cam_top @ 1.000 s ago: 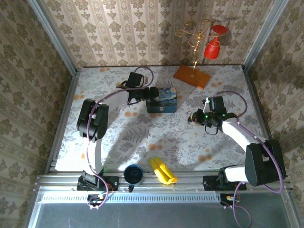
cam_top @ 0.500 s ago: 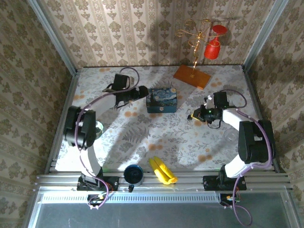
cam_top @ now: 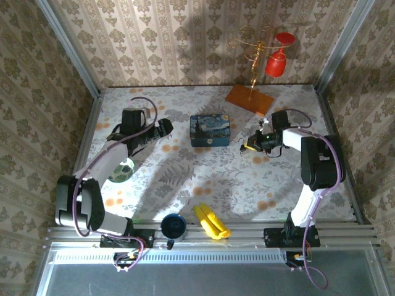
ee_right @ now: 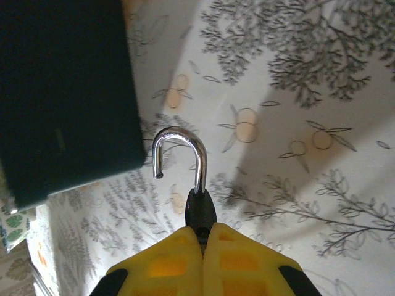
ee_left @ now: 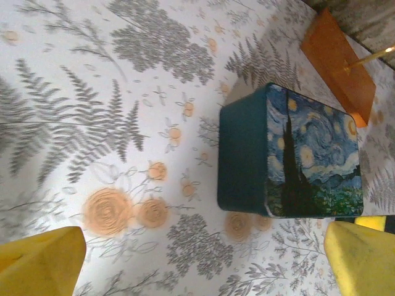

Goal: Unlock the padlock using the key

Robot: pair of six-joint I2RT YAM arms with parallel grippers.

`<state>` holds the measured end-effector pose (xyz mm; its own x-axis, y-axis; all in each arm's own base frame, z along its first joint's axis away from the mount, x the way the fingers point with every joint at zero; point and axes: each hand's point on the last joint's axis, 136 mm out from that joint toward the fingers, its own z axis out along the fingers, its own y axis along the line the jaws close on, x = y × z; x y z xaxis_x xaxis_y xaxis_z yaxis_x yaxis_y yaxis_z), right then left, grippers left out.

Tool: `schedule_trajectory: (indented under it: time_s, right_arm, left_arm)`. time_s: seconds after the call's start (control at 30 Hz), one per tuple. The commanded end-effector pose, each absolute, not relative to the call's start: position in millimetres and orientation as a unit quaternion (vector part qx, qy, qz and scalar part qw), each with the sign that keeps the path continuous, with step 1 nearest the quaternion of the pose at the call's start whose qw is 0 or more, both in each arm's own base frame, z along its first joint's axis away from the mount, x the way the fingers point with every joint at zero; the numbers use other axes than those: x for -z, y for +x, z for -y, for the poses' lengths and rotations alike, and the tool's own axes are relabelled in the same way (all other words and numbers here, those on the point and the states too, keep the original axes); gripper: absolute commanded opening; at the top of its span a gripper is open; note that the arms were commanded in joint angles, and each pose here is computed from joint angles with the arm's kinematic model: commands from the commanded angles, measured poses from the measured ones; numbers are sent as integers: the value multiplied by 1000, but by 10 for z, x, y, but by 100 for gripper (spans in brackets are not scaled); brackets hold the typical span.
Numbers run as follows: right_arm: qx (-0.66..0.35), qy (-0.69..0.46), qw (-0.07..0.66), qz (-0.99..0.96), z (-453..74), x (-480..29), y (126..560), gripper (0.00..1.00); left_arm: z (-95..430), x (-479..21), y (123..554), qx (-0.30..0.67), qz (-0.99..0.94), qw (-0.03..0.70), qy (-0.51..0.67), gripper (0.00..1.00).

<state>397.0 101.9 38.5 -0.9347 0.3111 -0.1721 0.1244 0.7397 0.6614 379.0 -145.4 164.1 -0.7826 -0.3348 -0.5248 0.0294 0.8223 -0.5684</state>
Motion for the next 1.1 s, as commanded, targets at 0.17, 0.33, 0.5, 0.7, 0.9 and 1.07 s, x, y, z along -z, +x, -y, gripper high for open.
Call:
schedule_trajectory:
  time_s: [0.17,0.33,0.5,0.7,0.9,1.07]
  right_arm:
    - [-295,129,111,-940,-872,-216,3899,17]
    - [-257,137,118,-949,-751,-312,3855,29]
    - [-230,134,142,-953,-653,-546,3780,34]
    - [-198,142,193,-950,-522,-901,3664,38]
    - [-154,167,267,-936,-315,-1259,3508,90]
    - [-101,181,321,-924,-93,-1429,3348,100]
  left_arm:
    - [1098,-1739,3631,261,-896,342,-114,100]
    - [918,-1824,3525,241,-895,356,-122,100]
    - [656,-1910,3407,207,-893,377,-132,100]
    - [271,-1969,3282,172,-882,408,-162,100]
    - [-140,-2042,3260,87,-842,499,-188,100]
    - [-317,-2066,3276,31,-795,583,-169,100]
